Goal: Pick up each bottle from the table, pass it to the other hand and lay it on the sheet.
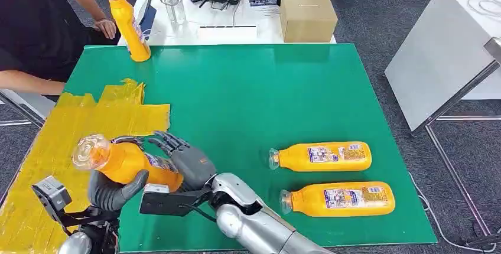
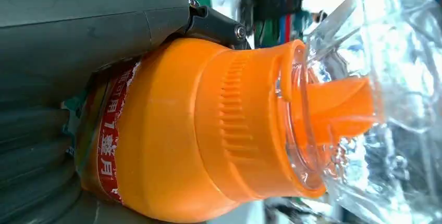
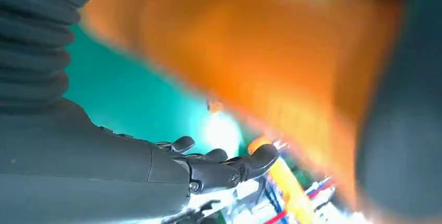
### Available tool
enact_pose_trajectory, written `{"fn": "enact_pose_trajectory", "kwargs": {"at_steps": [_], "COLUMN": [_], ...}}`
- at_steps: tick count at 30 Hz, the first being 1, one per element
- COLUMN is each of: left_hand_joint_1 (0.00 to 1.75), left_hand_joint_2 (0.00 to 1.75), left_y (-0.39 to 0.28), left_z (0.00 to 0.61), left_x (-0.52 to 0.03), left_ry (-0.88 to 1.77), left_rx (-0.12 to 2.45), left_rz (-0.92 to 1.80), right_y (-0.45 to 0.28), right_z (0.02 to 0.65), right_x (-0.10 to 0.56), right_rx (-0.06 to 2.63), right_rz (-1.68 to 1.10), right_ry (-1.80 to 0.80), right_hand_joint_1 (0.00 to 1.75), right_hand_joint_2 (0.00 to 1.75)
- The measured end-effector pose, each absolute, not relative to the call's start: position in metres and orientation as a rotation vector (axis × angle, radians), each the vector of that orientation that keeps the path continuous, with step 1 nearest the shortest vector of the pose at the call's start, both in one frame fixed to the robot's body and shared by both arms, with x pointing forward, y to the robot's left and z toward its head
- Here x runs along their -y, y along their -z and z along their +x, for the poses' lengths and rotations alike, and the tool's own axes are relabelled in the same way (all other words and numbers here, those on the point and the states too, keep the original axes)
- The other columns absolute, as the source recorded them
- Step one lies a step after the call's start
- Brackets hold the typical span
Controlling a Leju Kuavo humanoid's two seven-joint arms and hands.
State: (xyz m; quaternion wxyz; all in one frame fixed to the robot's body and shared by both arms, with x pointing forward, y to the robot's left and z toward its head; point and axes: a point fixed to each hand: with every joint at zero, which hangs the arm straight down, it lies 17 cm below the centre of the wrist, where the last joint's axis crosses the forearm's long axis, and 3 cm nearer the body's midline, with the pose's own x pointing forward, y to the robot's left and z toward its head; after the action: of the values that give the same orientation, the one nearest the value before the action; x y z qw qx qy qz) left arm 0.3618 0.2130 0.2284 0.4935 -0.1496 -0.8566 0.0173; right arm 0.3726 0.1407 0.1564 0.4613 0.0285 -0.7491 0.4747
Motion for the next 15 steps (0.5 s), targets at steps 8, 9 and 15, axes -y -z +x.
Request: {"fn": "enact_pose_trajectory", "kwargs": {"at_steps": [8,9,15], "left_hand_joint_1": [1.75,1.75,1.75], "left_hand_joint_2": [1.75,1.75,1.75], "left_y": [-0.226,-0.222,-0.204], "left_z": [0.366,0.368,0.385], "left_x": [-0.226,-0.227,-0.232], "left_ry": [0.12,0.193,0.571], "left_rx": [2.123,2.128,2.066], "left_rz": [-0.142,-0.045,0.434], "right_y": [-0.184,-0.189,-0.213], "right_z": [0.389,0.39,0.398], "right_x": [-0.11,-0.106,-0.085], "right_rx": [1.914,1.926,1.981], "right_rz": [0.053,0.053,0.053], "right_ry": [-1.072,-1.062,-1.005], "right_hand_joint_1": [0.0,0.0,0.0], "right_hand_joint_2": [0.0,0.0,0.0]}}
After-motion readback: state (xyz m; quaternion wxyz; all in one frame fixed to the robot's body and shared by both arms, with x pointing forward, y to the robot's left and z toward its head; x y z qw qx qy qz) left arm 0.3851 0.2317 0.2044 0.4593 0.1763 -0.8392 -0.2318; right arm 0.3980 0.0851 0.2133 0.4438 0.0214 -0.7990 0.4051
